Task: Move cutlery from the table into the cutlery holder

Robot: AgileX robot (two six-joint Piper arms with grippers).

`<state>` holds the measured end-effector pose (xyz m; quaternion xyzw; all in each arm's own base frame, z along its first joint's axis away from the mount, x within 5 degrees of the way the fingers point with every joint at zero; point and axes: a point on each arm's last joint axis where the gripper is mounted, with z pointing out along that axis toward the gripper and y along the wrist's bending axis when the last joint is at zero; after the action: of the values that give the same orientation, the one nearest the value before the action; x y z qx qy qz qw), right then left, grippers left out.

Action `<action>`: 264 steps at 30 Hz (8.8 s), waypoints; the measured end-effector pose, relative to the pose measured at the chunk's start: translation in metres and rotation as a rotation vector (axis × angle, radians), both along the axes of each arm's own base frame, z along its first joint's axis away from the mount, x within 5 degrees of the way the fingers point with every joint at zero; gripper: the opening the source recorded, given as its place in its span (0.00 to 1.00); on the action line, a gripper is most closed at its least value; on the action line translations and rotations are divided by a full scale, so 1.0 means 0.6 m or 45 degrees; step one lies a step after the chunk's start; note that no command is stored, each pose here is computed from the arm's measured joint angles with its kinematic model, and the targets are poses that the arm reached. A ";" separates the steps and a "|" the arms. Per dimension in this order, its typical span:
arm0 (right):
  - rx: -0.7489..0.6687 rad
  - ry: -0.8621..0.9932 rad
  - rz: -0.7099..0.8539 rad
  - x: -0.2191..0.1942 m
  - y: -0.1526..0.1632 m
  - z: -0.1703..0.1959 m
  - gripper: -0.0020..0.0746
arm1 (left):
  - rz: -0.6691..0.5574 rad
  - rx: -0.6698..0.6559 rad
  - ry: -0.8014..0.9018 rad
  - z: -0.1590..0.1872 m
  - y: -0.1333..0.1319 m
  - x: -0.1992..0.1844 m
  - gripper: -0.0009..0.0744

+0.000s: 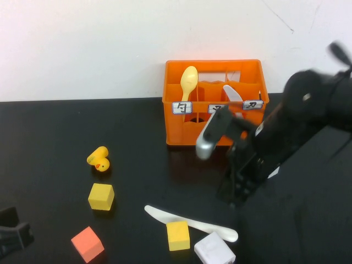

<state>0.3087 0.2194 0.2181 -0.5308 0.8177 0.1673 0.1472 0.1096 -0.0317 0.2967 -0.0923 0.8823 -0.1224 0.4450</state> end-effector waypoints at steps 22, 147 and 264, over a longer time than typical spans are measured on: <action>0.015 0.042 0.247 0.024 0.072 -0.066 0.60 | -0.026 -0.023 0.032 -0.029 -0.005 -0.001 0.01; 0.310 -0.695 -0.337 -0.004 0.072 0.256 0.17 | -0.025 -0.024 0.034 -0.030 -0.005 -0.001 0.01; 0.368 -0.869 -0.499 -0.454 -0.328 0.071 0.02 | -0.029 -0.103 -0.516 -0.052 0.068 -0.117 0.01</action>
<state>0.0361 0.0226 0.2607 -0.3639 0.7757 0.0636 0.5116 0.0396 0.0092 0.2656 -0.0736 0.7700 -0.1787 0.6080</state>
